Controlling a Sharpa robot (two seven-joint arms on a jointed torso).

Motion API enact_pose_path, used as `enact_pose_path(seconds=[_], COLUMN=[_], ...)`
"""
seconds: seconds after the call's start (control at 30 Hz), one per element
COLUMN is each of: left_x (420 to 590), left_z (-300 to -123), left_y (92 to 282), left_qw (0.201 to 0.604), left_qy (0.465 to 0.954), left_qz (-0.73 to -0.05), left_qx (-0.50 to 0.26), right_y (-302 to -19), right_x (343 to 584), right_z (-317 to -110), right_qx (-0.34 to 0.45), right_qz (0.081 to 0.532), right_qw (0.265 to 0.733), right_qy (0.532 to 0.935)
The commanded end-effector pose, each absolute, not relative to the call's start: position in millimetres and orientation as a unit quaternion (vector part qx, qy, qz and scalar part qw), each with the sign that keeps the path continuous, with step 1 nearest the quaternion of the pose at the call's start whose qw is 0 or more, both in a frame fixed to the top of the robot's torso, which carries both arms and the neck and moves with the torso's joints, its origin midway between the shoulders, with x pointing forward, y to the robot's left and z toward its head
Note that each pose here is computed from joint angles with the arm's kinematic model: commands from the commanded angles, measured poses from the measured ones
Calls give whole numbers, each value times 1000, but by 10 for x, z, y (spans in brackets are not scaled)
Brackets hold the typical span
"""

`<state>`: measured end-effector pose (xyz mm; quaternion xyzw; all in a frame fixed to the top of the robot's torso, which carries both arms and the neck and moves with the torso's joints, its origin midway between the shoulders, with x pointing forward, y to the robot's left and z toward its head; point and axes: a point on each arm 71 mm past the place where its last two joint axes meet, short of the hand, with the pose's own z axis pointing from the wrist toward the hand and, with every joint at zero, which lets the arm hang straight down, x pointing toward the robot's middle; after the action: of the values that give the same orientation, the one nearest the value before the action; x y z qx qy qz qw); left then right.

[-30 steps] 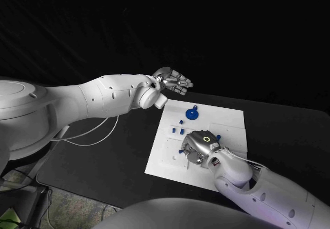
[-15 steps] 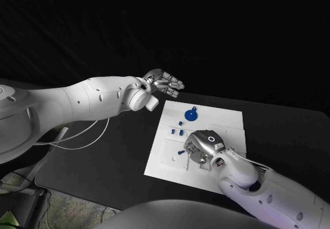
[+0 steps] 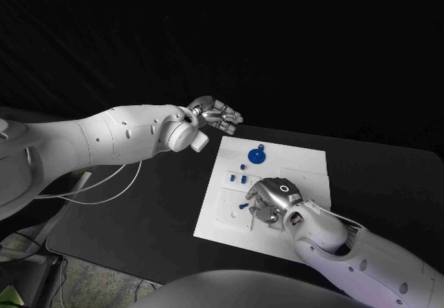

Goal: Assemble the parts on the task board

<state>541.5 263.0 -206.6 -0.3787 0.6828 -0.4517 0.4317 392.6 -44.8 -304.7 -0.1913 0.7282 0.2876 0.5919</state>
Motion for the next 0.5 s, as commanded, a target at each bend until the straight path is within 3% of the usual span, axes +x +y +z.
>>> enact_pose_path(seconds=[0.03,0.5], left_x=[5407,5401], left_z=[-2053,-2043], left_y=[2602,2593], left_qw=[428,432], left_qy=[682,678], left_qz=[-460,-463], left_qx=[-375,-372], right_y=[-404,-299], right_x=[3913,3922], right_z=[-3083,-3088], right_qx=[-211,-223], right_qz=[289,291], right_qw=[569,569], right_qy=[741,736])
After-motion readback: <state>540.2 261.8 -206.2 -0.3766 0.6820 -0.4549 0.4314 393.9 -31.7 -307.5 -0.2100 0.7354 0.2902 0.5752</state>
